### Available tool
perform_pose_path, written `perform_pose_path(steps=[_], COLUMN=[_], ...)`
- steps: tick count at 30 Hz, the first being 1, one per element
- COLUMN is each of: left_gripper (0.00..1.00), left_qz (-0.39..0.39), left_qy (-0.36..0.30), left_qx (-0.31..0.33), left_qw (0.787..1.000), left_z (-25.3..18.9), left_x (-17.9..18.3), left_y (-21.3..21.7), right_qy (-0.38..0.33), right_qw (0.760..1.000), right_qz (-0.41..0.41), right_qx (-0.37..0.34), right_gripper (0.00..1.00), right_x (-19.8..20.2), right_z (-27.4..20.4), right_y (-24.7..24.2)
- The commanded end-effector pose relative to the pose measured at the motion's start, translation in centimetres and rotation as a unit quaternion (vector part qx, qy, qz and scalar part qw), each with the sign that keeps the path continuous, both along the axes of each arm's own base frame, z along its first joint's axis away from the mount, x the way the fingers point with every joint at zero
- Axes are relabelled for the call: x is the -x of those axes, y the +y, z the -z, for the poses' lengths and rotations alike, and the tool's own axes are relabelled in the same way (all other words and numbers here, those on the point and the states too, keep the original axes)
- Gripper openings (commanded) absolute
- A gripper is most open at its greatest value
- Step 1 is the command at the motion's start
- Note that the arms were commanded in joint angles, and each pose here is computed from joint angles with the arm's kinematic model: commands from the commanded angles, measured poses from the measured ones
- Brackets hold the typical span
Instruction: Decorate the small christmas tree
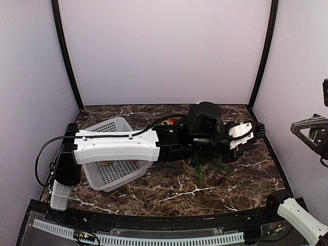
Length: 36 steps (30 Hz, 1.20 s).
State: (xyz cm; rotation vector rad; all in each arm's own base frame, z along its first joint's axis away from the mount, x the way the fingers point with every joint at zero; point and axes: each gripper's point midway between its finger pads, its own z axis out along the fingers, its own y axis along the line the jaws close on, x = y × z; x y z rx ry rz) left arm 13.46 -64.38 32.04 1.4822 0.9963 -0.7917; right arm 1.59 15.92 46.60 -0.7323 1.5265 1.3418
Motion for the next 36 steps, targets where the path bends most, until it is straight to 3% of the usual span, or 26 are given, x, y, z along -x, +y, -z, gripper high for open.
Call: perform_pose_path(steps=[1, 9, 23, 36], left_gripper=[0.16, 0.18, 0.31, 0.25], left_qz=[0.003, -0.028, -0.042, -0.007], left_qy=[-0.008, -0.009, -0.012, -0.008], left_qx=[0.058, 0.059, 0.086, 0.101], left_qw=[0.998, 0.998, 0.995, 0.995], left_z=[-5.5, -5.7, -7.0, -7.9], left_x=[0.8, -0.2, -0.5, 0.4], left_y=[1.5, 1.8, 2.5, 1.2], right_qy=[-0.019, -0.021, -0.018, -0.017], right_qw=[1.000, 1.000, 1.000, 1.000], right_qz=[-0.009, -0.009, -0.008, -0.013], right_qx=[-0.008, -0.008, -0.008, -0.016], right_gripper=[0.00, 0.00, 0.00, 0.00], right_x=[0.6, 0.6, 0.4, 0.1], right_z=[-0.6, -0.7, -0.6, -0.8], right_y=[0.0, 0.0, 0.0, 0.2])
